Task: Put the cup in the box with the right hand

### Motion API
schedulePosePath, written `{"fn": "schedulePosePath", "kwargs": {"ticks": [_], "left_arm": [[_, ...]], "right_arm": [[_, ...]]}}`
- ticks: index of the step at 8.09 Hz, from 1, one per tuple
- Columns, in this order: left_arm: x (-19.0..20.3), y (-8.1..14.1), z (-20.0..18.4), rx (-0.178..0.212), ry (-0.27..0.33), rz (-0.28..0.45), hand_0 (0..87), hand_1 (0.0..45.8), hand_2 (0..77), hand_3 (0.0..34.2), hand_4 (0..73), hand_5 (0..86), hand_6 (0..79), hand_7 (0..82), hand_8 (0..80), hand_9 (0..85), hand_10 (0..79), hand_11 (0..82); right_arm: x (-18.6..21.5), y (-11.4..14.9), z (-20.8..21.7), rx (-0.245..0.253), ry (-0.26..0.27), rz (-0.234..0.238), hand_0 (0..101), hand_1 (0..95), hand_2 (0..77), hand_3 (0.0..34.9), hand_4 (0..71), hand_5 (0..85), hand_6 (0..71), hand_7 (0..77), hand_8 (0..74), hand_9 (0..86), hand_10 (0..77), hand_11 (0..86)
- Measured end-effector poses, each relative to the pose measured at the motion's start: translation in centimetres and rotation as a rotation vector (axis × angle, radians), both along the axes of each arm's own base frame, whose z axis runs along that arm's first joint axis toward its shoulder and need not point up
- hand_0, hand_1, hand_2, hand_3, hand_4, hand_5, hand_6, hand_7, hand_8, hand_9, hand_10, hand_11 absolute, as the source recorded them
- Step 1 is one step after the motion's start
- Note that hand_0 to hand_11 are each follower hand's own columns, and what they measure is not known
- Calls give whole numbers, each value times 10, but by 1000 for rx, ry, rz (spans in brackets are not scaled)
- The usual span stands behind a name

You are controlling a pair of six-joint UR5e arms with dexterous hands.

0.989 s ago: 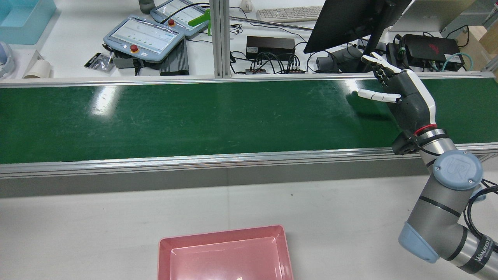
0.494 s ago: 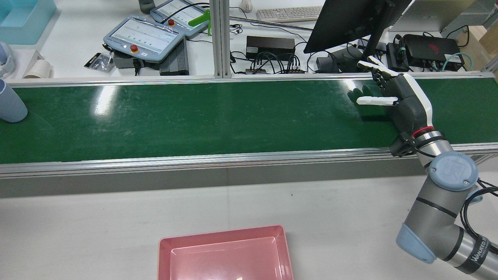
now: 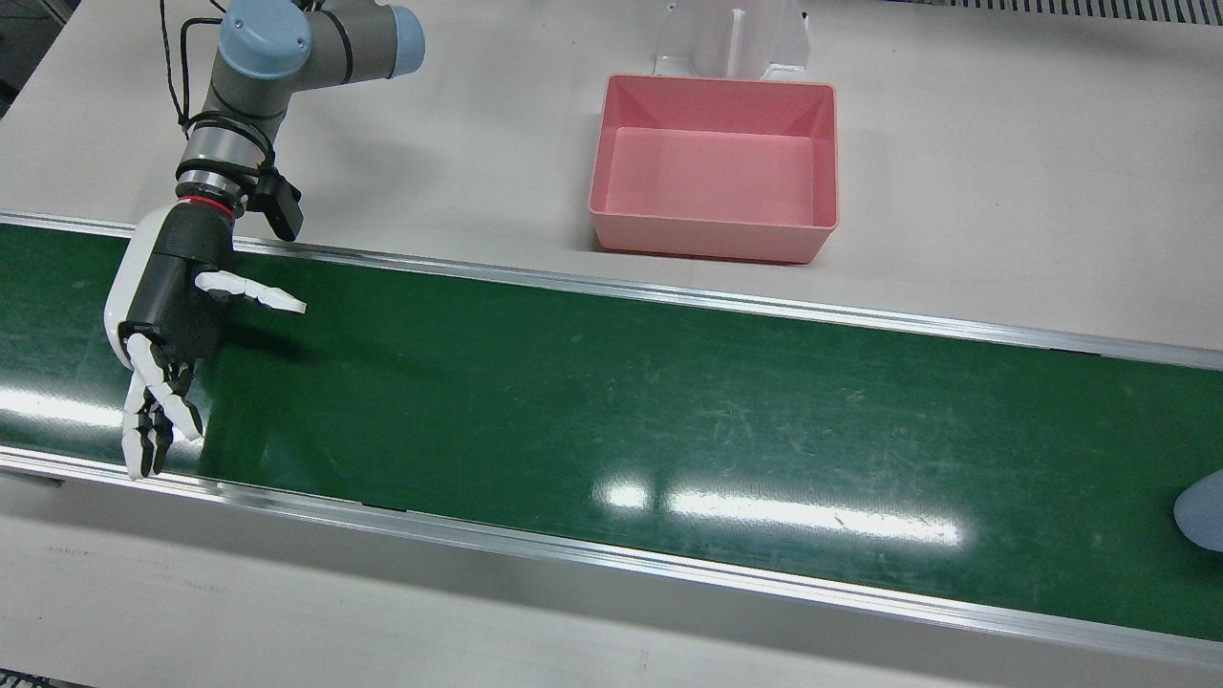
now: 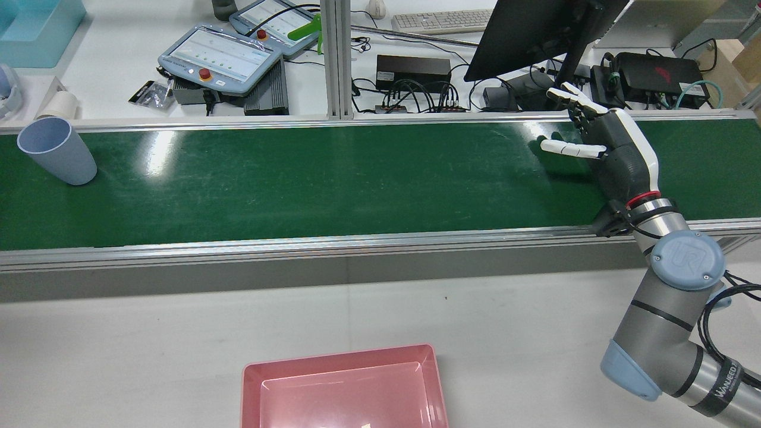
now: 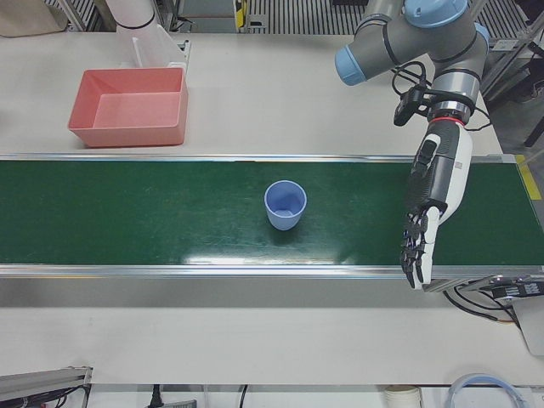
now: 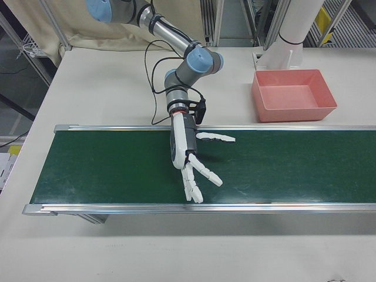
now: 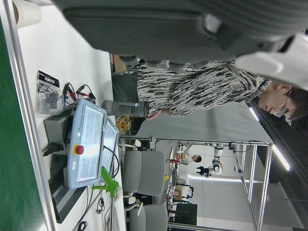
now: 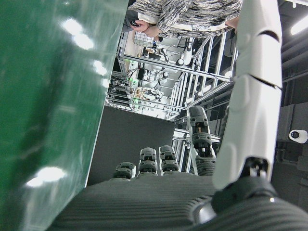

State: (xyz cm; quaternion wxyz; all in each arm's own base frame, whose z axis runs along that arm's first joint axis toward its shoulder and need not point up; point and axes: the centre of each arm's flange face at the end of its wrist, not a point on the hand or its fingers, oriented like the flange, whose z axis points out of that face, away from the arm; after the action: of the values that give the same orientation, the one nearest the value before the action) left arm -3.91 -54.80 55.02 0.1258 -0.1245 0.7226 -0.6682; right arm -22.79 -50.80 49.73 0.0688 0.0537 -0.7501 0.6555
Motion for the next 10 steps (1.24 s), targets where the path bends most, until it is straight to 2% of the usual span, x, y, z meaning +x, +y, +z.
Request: {"fn": "schedulePosePath", "kwargs": {"ticks": [1, 3, 4, 6, 7, 8, 9, 10], "left_arm": [[0, 0, 0, 0, 0, 0, 0, 5, 11, 0, 11, 0, 5, 5, 0, 0, 0, 0], [0, 0, 0, 0, 0, 0, 0, 5, 11, 0, 11, 5, 5, 5, 0, 0, 0, 0], [0, 0, 0, 0, 0, 0, 0, 5, 11, 0, 11, 5, 5, 5, 0, 0, 0, 0], [0, 0, 0, 0, 0, 0, 0, 5, 11, 0, 11, 5, 0, 5, 0, 0, 0, 0], [0, 0, 0, 0, 0, 0, 0, 5, 11, 0, 11, 0, 5, 5, 0, 0, 0, 0], [0, 0, 0, 0, 0, 0, 0, 5, 11, 0, 11, 0, 0, 5, 0, 0, 0, 0], [0, 0, 0, 0, 0, 0, 0, 5, 11, 0, 11, 5, 0, 5, 0, 0, 0, 0], [0, 0, 0, 0, 0, 0, 0, 5, 11, 0, 11, 0, 5, 5, 0, 0, 0, 0]], "right_arm": [[-2, -2, -3, 2, 1, 12, 567, 202, 93, 0, 82, 76, 49, 136, 49, 114, 22, 60], [-5, -7, -8, 8, -1, 20, 572, 218, 82, 0, 109, 76, 44, 153, 60, 114, 22, 60], [-5, -7, -8, 6, 0, 20, 576, 191, 11, 0, 136, 76, 49, 153, 60, 114, 22, 60], [-5, -6, -7, 5, 0, 20, 570, 185, 11, 0, 131, 71, 49, 147, 60, 114, 22, 49], [-4, -7, -5, 2, 2, 21, 564, 218, 109, 0, 104, 76, 49, 147, 60, 114, 22, 49], [-3, -8, -4, 0, 5, 25, 556, 213, 158, 0, 87, 76, 49, 147, 60, 114, 11, 49], [-2, -9, -3, -1, 8, 28, 549, 251, 82, 0, 98, 71, 49, 147, 60, 114, 11, 49], [-2, -10, -1, -4, 13, 29, 549, 251, 82, 0, 98, 71, 49, 147, 60, 114, 11, 49]]}}
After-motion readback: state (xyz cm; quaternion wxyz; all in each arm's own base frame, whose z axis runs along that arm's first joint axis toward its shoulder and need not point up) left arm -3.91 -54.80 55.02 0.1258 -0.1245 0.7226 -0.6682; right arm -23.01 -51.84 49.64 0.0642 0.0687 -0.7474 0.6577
